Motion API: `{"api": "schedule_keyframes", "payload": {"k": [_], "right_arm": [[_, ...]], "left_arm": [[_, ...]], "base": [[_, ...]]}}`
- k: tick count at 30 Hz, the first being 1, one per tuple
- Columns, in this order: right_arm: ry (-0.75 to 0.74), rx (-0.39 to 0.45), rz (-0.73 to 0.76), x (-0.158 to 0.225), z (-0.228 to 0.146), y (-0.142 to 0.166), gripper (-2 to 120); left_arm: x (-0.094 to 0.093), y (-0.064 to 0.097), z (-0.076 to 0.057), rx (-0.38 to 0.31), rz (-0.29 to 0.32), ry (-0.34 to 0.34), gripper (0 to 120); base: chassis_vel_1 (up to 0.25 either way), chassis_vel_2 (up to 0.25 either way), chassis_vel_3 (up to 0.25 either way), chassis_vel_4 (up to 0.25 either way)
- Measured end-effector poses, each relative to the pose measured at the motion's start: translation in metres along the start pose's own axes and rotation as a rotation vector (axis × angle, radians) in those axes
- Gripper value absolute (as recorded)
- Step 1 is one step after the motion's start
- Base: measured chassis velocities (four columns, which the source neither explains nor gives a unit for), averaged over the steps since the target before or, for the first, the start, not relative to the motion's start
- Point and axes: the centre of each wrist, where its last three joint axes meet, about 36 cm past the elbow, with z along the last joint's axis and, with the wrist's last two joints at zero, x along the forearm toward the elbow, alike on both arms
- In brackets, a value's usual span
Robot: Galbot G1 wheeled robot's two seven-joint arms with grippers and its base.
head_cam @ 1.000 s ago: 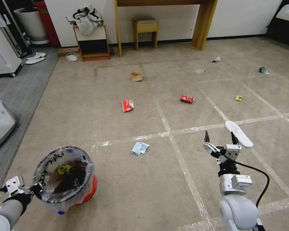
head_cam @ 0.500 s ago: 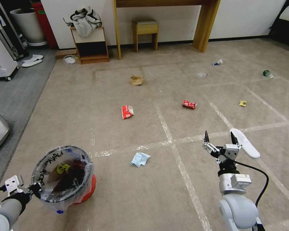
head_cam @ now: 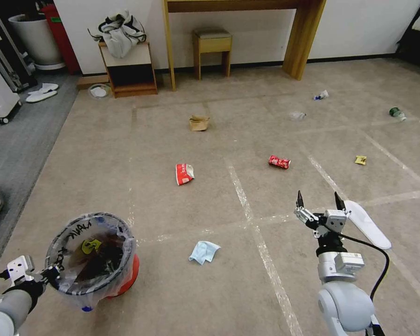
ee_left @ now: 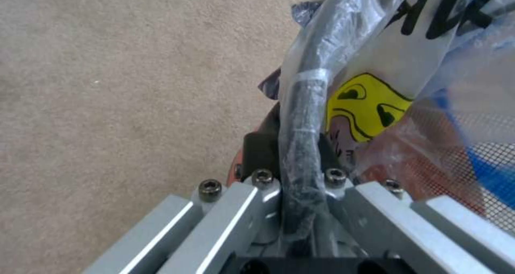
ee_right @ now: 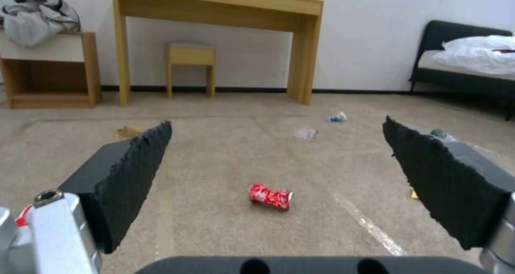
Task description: Pick up the trash bin and place the garbage on the floor into it.
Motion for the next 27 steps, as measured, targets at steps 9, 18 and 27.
{"api": "schedule_keyframes", "payload": {"k": [9, 18, 27], "right_arm": [[-0.005, 0.0, 0.006, 0.0011, -0.0021, -0.0005, 100], [-0.007, -0.001, 0.007, 0.0026, -0.003, 0.0002, 100], [-0.007, 0.003, 0.007, 0.0034, -0.0026, 0.0008, 100]], "left_arm": [[-0.0012, -0.0017, 0.0018, 0.002, 0.006, 0.003, 0], [-0.0004, -0.0007, 0.0012, -0.001, 0.006, 0.002, 0], [-0.0008, 0.0001, 0.0016, -0.002, 0.004, 0.003, 0]], "base": [[-0.067, 0.065, 0.07, -0.056], [0.0, 0.0, 0.0, 0.0], [0.0, 0.0, 0.0, 0.0]]}}
